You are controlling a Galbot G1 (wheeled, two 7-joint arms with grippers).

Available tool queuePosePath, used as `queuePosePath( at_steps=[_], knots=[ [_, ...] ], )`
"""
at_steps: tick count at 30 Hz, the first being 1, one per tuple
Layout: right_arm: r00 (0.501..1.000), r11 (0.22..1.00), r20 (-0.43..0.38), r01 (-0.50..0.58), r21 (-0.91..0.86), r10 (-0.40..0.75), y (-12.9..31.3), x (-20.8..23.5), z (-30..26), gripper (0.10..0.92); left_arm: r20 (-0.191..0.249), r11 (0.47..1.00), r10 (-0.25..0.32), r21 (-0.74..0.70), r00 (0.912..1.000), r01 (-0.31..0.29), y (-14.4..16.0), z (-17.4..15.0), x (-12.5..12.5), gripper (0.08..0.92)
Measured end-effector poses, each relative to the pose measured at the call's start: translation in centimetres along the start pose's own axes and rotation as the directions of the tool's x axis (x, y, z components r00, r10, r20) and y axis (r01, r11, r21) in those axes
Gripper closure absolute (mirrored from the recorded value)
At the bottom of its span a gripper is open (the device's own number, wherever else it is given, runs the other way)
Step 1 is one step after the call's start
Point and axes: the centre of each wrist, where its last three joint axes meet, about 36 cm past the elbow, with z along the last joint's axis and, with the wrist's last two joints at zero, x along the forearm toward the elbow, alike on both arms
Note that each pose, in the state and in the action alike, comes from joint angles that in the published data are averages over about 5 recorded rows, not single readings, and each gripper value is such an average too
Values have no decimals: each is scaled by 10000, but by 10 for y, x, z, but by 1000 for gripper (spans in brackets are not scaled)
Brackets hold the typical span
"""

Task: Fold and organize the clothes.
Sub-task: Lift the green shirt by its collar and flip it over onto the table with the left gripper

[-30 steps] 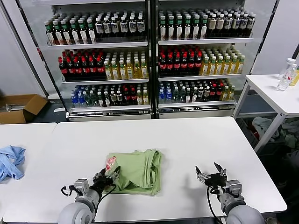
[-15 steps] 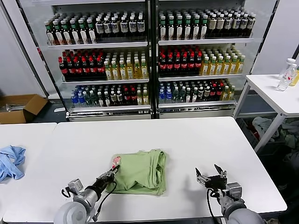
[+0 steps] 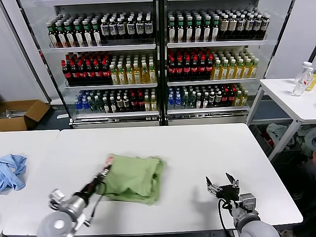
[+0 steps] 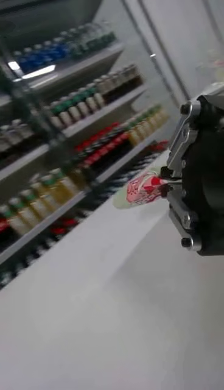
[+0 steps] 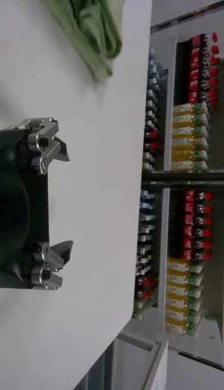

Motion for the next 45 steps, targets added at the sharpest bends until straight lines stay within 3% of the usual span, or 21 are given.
queuePosePath(
  at_steps=[7, 12, 18, 23, 30, 34, 39, 45],
  knots=[
    [9996, 9996, 179, 235, -160, -232, 6, -4, -5, 200, 1309, 9944, -264, -978, 9910, 394, -8, -73, 42, 896],
    [9989, 9991, 303, 353, -252, -345, 8, -3, -8, 200, 1415, 9816, 169, -1906, 9898, 105, -44, -80, 47, 896],
    [9984, 9988, 439, 375, -328, -360, 11, 0, -11, 200, 483, 9682, 550, -2468, 9973, -415, -79, -32, 10, 896],
    [9979, 9990, 572, 324, -314, -306, 10, 4, -14, 200, -559, 9636, 813, -2507, 9951, -928, -106, 26, -38, 896],
    [9966, 9993, 801, 198, -323, -172, 4, 8, -22, 200, -1937, 9496, 1071, -2707, 9752, -1580, -148, 100, -103, 893],
    [9959, 9995, 893, 195, -235, -173, 2, 9, -24, 200, -2622, 9289, 872, -3271, 9611, -1735, -165, 140, -130, 823],
    [9948, 9996, 1009, 149, -227, -125, -1, 9, -27, 200, -2952, 9041, 968, -3732, 9505, -2080, -182, 175, -143, 685],
    [9950, 9990, 983, 213, -397, -173, 1, 3, -28, 200, -2648, 8813, 1337, -4089, 9550, -2368, -194, 186, -143, 512]
  ],
)
